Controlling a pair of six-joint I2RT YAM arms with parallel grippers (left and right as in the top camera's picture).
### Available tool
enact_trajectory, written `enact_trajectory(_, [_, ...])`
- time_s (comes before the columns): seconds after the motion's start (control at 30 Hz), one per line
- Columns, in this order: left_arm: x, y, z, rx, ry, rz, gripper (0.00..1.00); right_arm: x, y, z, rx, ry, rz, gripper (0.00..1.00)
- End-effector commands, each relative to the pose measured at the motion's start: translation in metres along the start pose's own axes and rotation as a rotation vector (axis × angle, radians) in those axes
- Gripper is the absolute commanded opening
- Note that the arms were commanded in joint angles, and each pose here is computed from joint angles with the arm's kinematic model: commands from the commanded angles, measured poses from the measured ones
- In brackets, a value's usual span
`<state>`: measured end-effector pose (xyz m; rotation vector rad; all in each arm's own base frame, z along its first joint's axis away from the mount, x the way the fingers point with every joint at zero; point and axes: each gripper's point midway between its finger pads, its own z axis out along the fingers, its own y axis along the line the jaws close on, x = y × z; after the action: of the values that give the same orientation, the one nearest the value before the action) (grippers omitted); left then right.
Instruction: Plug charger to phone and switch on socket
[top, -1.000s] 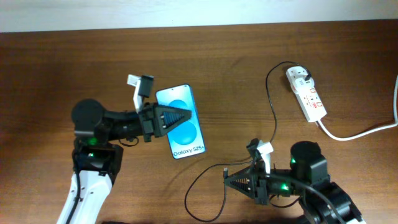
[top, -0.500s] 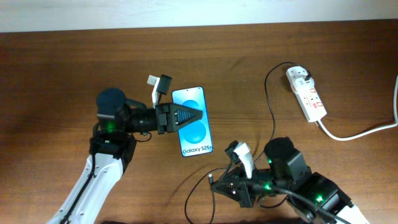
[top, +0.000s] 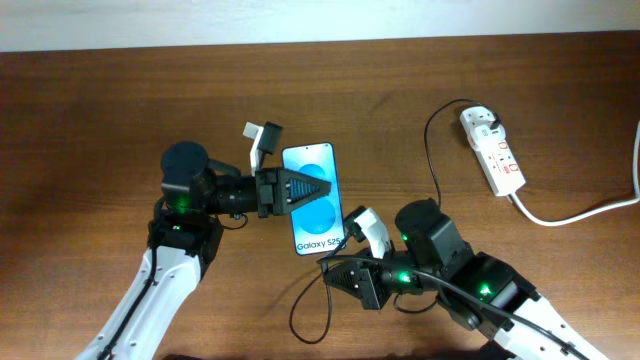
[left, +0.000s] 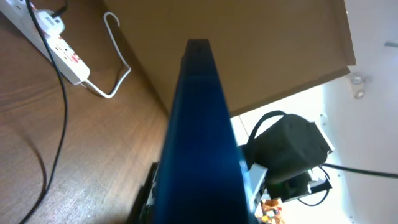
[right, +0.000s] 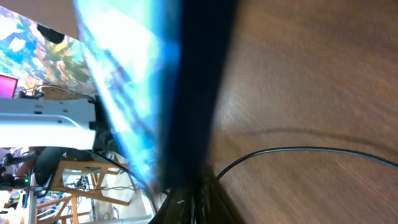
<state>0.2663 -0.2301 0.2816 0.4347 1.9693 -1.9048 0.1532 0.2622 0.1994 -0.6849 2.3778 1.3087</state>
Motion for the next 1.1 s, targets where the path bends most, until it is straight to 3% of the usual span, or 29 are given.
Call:
enact_trajectory(0.0, [0.001, -0.007, 0.001, 0.020, 0.020, 0.043, 0.00, -0.016, 0.016, -0.007, -0.019, -0.039, -0.059, 0.04])
enact_trajectory(1.07, [0.000, -0.007, 0.001, 0.018, 0.018, 0.042, 0.00, -0.019, 0.026, -0.016, -0.005, -0.084, -0.099, 0.04])
